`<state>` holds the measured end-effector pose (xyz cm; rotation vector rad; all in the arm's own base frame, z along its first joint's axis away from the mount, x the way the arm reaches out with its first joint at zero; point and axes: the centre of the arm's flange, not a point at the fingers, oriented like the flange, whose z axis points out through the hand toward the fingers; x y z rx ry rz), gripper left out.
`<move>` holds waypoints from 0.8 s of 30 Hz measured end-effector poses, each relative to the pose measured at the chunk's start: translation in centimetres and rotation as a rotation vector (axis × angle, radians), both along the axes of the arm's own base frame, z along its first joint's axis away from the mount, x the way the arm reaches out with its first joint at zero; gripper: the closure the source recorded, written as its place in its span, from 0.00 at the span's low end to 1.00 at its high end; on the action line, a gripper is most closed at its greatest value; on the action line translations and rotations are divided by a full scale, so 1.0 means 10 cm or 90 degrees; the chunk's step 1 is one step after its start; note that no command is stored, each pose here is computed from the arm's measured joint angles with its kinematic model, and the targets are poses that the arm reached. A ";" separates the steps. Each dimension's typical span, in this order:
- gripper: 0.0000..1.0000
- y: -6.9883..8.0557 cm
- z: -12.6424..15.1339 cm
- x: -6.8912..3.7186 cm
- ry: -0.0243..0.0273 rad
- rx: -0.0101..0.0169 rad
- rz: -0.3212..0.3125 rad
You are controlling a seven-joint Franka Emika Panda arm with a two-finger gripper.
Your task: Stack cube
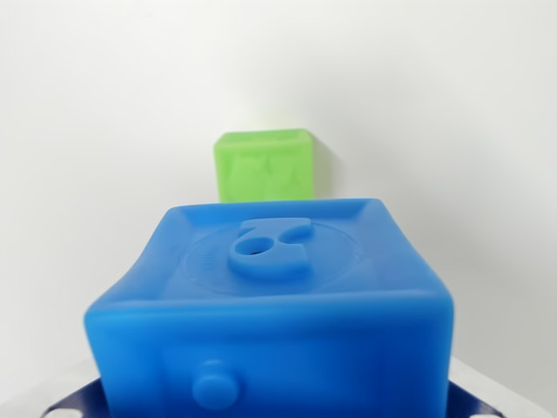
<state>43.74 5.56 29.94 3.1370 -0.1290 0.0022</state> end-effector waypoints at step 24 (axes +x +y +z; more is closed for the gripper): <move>1.00 0.03 -0.56 -0.05 0.0045 0.0022 0.021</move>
